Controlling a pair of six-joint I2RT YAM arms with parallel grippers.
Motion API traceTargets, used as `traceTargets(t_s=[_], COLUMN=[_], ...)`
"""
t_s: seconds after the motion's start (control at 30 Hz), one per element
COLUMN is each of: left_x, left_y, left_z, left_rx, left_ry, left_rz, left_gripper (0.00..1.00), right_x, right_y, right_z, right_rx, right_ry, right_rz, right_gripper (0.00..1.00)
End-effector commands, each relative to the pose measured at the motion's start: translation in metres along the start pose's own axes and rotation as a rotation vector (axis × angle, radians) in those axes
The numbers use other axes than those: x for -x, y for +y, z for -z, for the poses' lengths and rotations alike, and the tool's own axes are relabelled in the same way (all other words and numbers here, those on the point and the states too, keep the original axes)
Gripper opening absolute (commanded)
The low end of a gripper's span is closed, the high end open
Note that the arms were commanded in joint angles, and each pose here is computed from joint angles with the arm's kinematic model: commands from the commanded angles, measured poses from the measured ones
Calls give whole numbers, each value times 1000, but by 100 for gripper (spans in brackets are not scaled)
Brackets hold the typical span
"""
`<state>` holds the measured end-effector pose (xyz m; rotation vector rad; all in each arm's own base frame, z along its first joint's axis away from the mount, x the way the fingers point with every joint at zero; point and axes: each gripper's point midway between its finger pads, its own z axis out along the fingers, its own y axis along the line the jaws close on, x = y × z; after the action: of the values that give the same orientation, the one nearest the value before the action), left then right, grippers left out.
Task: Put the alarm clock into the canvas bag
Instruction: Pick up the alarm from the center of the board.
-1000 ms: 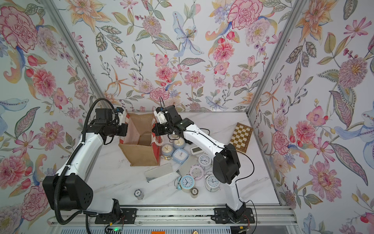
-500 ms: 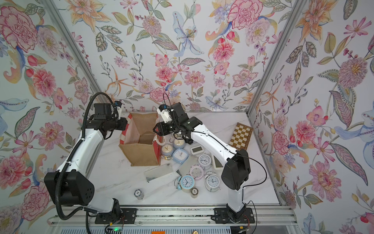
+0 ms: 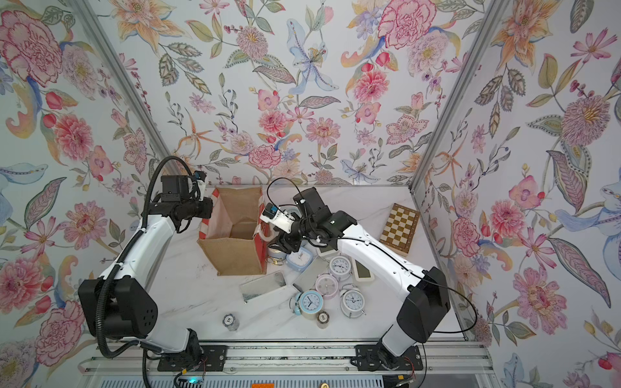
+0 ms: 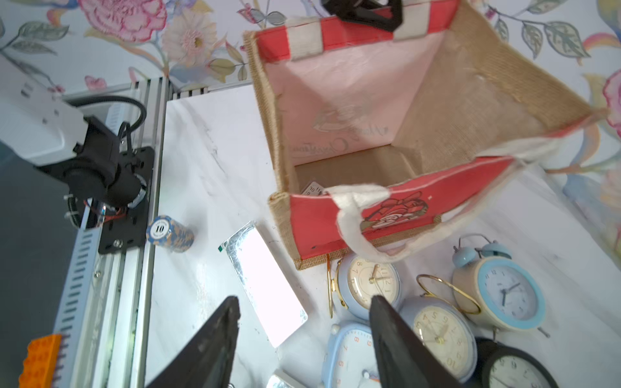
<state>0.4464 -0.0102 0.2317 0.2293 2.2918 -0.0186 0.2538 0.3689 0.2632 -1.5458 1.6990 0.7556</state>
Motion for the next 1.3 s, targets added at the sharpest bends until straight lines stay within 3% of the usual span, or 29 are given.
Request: traceTargets(t_s=[0.0, 0.2, 0.47, 0.77, 1.27], left_x=[-3, -1, 4, 6, -2], left_y=[-2, -6, -6, -8, -12], left_z=[-1, -1, 3, 0, -2], left_rx=[-16, -43, -48, -58, -70], left_ry=[-12, -37, -51, -45, -80], left_rz=[-11, 10, 33, 9, -9], left_gripper=[15, 7, 5, 5, 4], right_x=[-2, -43, -83, -109, -131], right_y=[32, 64, 82, 92, 76], right_z=[4, -28, -76, -126, -169], right_rx=[101, 151, 256, 325, 294], right_ry=[-15, 133, 322, 413, 547], right_rz=[232, 522, 664, 664, 587], right_gripper=[64, 64, 58, 61, 85])
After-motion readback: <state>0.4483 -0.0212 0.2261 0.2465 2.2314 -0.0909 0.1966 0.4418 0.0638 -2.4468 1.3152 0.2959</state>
